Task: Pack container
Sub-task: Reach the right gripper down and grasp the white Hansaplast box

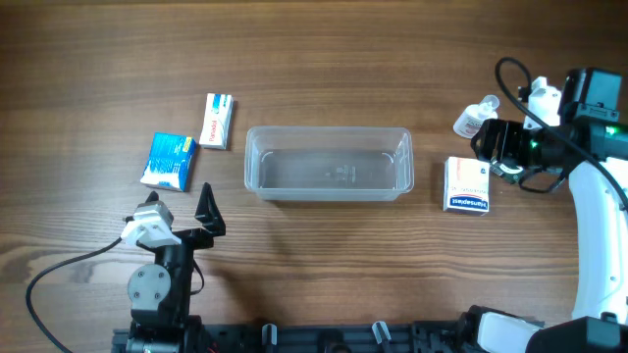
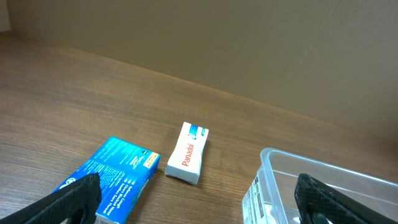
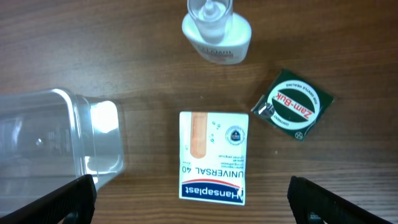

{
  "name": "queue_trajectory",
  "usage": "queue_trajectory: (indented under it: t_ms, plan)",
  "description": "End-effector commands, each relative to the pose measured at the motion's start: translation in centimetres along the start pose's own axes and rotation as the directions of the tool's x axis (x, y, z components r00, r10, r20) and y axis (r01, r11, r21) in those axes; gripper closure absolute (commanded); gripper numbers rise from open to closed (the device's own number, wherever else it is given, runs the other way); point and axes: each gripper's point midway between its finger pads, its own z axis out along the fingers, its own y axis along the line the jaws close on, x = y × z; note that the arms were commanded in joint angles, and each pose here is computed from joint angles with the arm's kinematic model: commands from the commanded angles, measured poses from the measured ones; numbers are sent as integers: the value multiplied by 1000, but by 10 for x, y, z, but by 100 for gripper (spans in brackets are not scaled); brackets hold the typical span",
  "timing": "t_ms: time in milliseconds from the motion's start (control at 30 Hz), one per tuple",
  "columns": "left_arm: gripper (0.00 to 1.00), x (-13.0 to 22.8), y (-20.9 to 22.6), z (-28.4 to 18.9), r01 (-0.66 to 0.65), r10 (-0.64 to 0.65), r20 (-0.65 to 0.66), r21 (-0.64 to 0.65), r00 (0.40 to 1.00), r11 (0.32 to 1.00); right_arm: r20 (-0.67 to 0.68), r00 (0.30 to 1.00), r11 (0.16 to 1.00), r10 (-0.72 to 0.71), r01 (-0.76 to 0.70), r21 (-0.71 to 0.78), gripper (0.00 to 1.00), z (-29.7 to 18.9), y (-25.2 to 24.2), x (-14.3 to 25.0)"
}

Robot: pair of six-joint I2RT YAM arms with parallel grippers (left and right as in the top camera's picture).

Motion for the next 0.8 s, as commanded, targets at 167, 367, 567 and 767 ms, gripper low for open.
queue_trajectory:
  t_ms: [167, 367, 567, 767]
  plan:
    - [0, 2, 0, 1, -23, 23, -3, 3, 1000, 1000, -128, 991, 999, -29, 24, -42, 0, 27, 2, 32]
    - [0, 2, 0, 1, -23, 23, -3, 3, 1000, 1000, -176, 983, 998, -54, 57, 10, 0, 60, 0, 46]
    - [0, 2, 0, 1, -23, 23, -3, 3, 1000, 1000, -268, 963, 994, -10, 37, 99, 0, 86, -18, 66]
    - [0, 2, 0, 1, -23, 23, -3, 3, 1000, 1000, -342, 940, 995, 18, 16, 97, 0, 127, -24, 89]
